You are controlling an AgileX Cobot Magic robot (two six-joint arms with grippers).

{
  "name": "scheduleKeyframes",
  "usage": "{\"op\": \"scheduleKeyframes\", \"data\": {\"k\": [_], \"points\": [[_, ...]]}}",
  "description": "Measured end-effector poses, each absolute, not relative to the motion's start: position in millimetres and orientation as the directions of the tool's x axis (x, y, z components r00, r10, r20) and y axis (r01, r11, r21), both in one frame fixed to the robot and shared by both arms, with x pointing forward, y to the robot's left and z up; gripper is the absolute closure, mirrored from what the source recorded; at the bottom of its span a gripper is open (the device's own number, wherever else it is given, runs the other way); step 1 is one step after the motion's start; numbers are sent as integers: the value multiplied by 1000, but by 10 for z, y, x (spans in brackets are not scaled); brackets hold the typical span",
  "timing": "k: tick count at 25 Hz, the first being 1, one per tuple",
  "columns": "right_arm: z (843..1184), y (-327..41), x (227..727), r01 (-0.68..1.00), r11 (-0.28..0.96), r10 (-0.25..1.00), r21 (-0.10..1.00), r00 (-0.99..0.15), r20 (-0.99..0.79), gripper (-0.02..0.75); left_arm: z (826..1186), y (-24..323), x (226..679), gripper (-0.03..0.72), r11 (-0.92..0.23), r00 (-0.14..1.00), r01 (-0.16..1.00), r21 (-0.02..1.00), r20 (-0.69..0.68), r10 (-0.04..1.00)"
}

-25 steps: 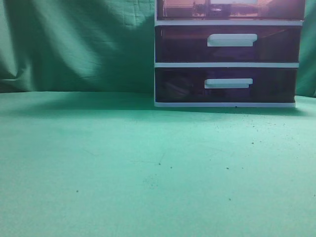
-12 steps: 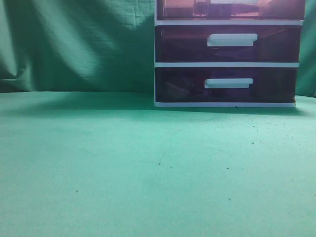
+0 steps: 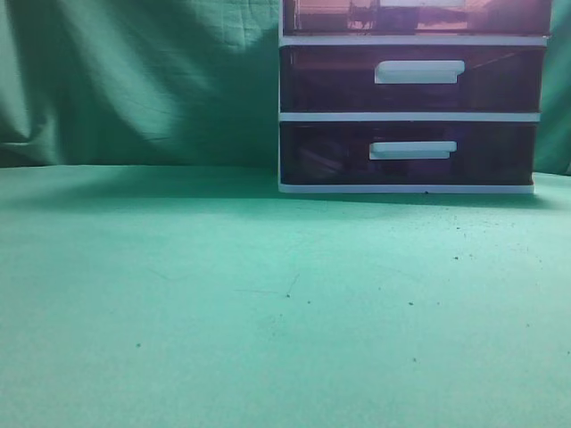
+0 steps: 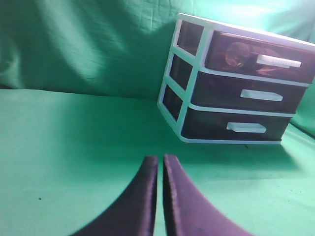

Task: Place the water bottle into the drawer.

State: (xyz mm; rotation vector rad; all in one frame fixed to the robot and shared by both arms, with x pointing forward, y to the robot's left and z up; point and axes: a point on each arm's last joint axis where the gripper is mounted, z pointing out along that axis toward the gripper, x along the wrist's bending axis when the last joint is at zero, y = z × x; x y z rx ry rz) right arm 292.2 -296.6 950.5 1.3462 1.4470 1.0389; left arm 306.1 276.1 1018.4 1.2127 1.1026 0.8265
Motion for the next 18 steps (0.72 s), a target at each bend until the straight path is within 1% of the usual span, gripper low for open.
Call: {"op": "scheduleKeyframes", "data": {"k": [3,9,18], "points": [[9482,-2965,2919,281,41,999,959,-24,-35,738,10184,2761,3061,688,194,289,66,979,-204,935],[9448,-2960,2910,314,33,999,949,-28,-26,738,10184,2761,3061,688,194,289,66,979,-204,935],[9448,-2957,2910,314,24,999,949,-28,-17,738,10184,2761,3061,688,194,289,66,979,-204,935]]}}
